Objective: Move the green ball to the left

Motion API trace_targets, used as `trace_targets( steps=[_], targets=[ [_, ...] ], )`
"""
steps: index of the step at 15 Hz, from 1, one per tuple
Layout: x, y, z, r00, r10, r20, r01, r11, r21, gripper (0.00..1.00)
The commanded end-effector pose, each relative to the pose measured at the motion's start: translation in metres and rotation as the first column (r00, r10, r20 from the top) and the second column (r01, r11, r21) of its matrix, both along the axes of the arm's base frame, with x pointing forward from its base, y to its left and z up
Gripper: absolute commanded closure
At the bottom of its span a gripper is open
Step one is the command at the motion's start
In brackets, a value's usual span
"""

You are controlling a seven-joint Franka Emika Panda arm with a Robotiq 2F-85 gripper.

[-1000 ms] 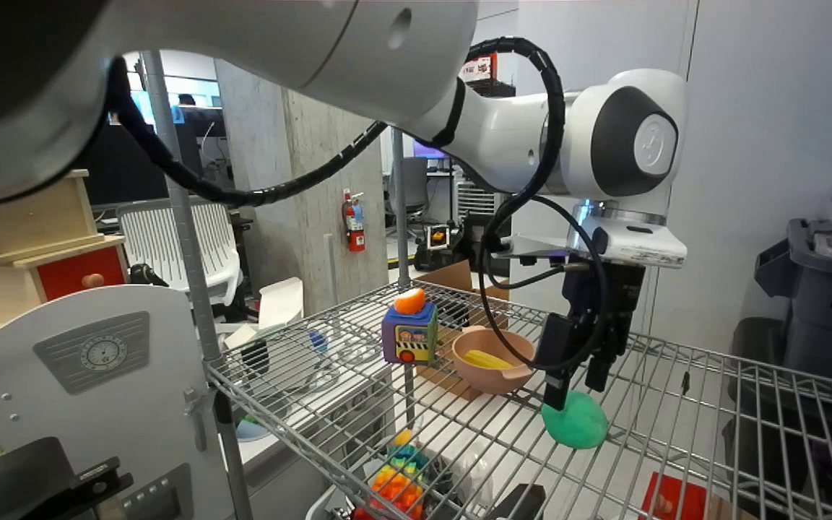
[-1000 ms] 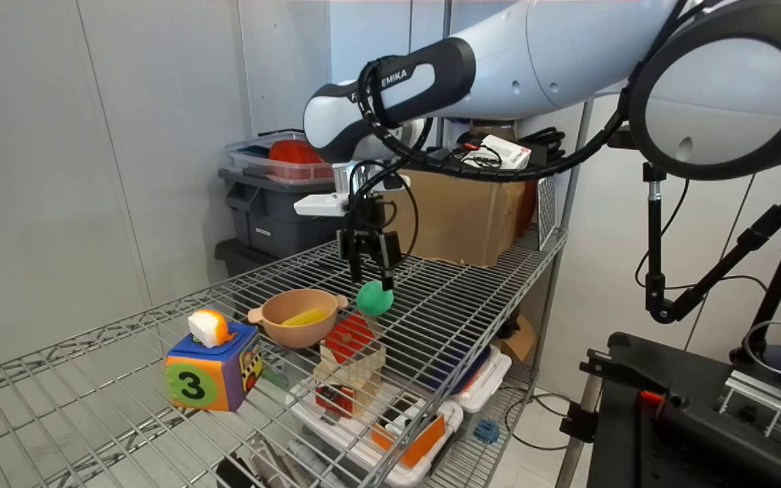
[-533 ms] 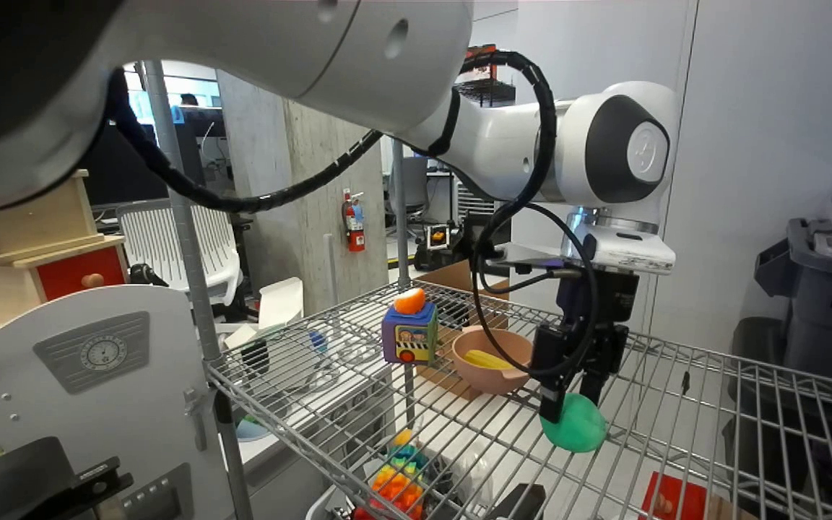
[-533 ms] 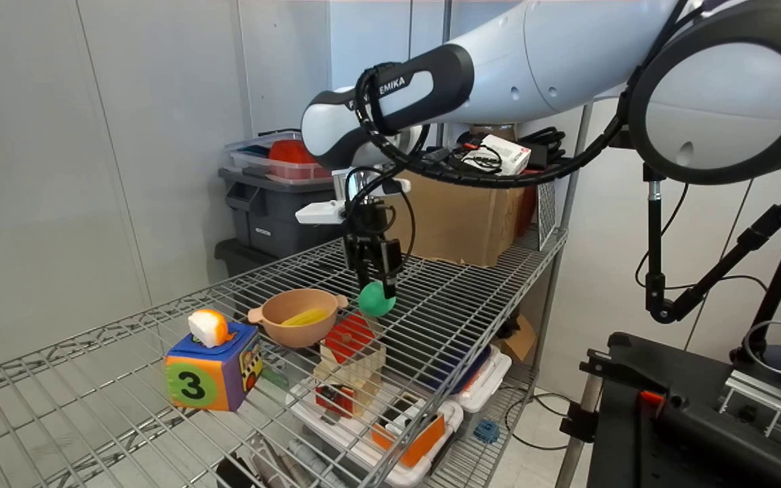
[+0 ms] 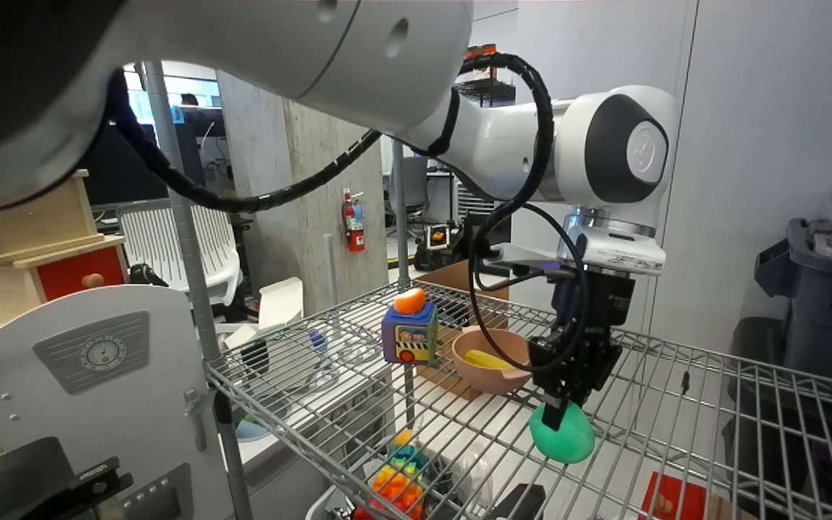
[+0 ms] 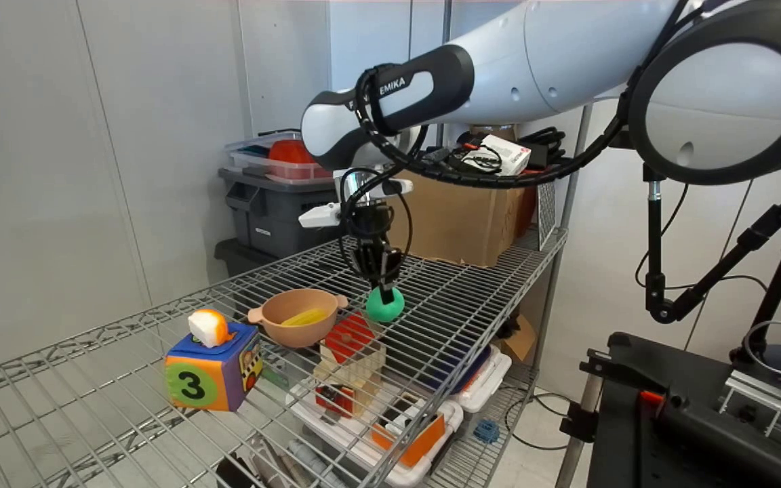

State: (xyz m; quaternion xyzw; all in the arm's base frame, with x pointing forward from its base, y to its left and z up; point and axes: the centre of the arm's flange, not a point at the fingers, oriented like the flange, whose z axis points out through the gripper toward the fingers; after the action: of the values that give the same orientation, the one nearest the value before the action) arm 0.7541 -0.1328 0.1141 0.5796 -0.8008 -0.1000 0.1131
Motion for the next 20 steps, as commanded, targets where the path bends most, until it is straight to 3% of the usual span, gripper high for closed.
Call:
trace_targets(
  steps=[1,5,7,11,16,20],
  targets=[
    [0.075,0.002,0.003,0.998,0.067,-0.014,-0.066,0.994,0.082,0.94],
    [0.072,0.052,0.04,0.97,0.24,0.045,-0.245,0.954,0.173,0.95],
    [0.066,0.094,0.065,0.94,0.337,0.057,-0.341,0.918,0.201,0.95],
    [0.025,0.181,0.087,0.864,0.504,0.002,-0.491,0.84,0.232,0.95],
    [0.007,0.275,0.059,0.752,0.654,-0.084,-0.618,0.744,0.254,0.95],
    [-0.001,0.326,0.017,0.658,0.74,-0.135,-0.704,0.669,0.238,0.95]
  ],
)
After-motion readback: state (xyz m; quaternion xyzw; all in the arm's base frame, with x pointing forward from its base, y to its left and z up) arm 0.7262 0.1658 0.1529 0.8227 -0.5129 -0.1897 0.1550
